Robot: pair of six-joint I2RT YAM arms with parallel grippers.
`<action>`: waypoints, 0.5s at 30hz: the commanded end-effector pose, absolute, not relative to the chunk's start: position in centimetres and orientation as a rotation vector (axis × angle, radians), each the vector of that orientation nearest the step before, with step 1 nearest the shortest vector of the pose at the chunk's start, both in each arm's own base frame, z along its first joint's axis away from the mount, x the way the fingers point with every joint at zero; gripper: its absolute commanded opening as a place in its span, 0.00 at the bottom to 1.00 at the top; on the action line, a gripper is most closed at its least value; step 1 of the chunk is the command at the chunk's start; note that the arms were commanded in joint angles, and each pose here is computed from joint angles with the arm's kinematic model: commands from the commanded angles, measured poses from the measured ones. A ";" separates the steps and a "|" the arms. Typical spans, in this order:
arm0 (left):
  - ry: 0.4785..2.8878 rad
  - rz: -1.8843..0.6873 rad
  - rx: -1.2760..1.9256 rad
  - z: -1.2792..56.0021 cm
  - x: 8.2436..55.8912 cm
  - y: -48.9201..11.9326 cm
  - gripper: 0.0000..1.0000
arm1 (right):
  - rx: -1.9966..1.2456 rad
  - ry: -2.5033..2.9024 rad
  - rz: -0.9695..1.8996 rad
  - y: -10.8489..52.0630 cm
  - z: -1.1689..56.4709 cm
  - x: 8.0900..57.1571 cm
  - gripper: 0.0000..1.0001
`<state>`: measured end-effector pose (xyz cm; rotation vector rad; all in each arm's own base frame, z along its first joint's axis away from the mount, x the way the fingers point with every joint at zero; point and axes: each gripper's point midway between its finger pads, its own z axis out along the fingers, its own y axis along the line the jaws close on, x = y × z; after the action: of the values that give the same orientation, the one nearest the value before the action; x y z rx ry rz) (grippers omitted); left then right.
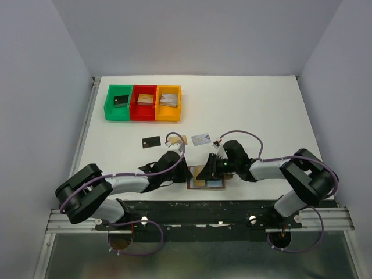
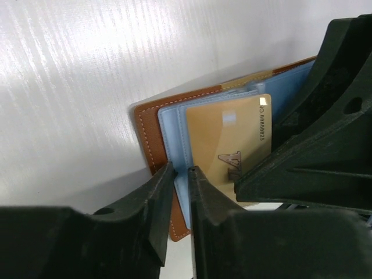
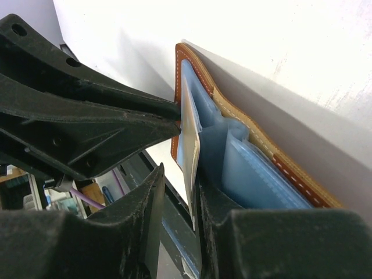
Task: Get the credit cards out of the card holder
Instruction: Remove the credit card from the card holder.
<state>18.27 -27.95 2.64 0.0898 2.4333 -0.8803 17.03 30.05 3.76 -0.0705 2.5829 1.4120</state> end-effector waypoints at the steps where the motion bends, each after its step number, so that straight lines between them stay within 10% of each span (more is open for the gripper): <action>1: 2.596 -0.733 0.117 -1.0 15.6 -24.9 0.27 | -0.114 2.556 1.382 30.2 4.6 17.5 0.33; 15: 2.633 -0.694 0.094 -2.1 15.1 -24.2 0.00 | -0.105 2.562 1.341 29.5 4.8 17.3 0.32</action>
<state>18.07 -27.83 2.43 0.0696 2.4455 -0.8817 16.74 29.37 4.06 -0.0827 2.5959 1.3657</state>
